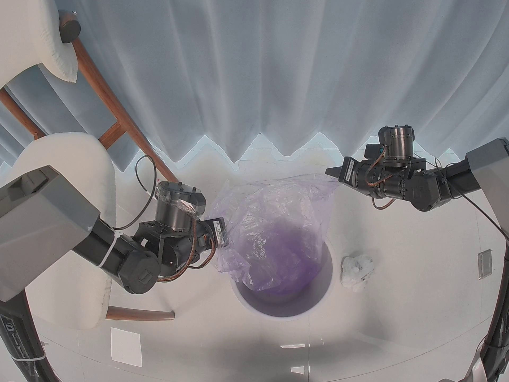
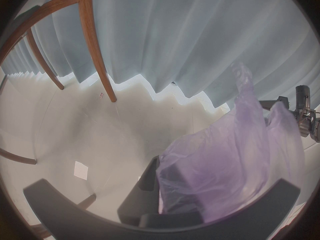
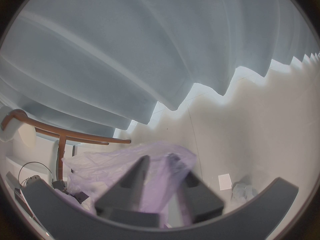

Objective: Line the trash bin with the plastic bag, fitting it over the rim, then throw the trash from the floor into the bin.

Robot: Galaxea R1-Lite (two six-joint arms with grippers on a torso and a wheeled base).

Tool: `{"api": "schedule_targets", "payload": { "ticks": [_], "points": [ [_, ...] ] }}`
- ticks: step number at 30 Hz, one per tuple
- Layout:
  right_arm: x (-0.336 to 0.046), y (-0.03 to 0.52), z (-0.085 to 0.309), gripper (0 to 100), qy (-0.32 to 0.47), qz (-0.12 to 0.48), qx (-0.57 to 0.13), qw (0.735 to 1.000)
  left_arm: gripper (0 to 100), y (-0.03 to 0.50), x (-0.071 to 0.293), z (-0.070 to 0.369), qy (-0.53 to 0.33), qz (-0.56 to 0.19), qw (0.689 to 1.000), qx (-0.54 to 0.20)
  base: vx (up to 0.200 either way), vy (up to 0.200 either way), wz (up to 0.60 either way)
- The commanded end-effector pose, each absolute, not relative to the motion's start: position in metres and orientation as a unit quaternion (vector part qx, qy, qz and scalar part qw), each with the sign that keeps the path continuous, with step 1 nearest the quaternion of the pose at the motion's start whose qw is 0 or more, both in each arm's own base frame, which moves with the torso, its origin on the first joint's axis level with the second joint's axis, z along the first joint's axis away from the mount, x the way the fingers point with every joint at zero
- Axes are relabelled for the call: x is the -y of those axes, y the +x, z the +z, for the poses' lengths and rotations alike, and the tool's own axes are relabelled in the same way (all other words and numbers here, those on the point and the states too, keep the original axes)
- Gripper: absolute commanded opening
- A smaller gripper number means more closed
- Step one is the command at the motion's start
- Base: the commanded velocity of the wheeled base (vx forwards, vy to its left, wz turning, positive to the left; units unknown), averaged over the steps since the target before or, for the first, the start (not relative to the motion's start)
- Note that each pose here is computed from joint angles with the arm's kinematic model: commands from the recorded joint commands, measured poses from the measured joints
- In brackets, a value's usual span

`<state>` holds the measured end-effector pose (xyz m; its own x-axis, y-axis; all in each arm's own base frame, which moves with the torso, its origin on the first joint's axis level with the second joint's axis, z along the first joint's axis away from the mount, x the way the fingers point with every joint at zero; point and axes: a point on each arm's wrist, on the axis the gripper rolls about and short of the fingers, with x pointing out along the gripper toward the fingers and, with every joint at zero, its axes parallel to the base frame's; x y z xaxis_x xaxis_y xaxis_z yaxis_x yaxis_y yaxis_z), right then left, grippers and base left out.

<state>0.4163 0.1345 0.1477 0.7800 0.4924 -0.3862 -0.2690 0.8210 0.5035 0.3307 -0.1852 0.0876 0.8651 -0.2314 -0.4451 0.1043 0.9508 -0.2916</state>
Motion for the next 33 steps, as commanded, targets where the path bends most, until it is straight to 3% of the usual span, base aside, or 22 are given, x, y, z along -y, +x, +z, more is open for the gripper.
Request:
{"api": "schedule_targets", "payload": {
  "ticks": [1, 6, 12, 24, 33],
  "points": [
    [-0.132, 0.409, 0.162, 100, 0.249, 0.202, -0.257, 0.912, 0, 0.33, 0.185, 0.084, -0.128, -0.085, 0.956, -0.25, 0.0, 0.0, 0.0],
    [-0.135, 0.37, 0.213, 100, 0.377, 0.192, -0.268, 0.866, 0, 0.325, 0.19, 0.085, -0.147, -0.088, 0.953, -0.252, 0.0, 0.0, 0.0],
    [-0.132, 0.336, 0.234, 100, 0.41, 0.183, -0.343, 0.825, 0, 0.322, 0.195, 0.089, -0.151, -0.089, 0.953, -0.246, 0.0, 0.0, 0.0],
    [-0.173, 0.317, 0.205, 100, 0.427, 0.146, -0.452, 0.77, 0, 0.315, 0.201, 0.094, -0.151, -0.101, 0.953, -0.242, 0.0, 0.0, 0.0],
    [-0.191, 0.342, 0.162, 100, 0.442, 0.097, -0.458, 0.765, 0, 0.313, 0.199, 0.095, -0.151, -0.101, 0.953, -0.243, 0.0, 0.0, 0.0]
  ]
}}
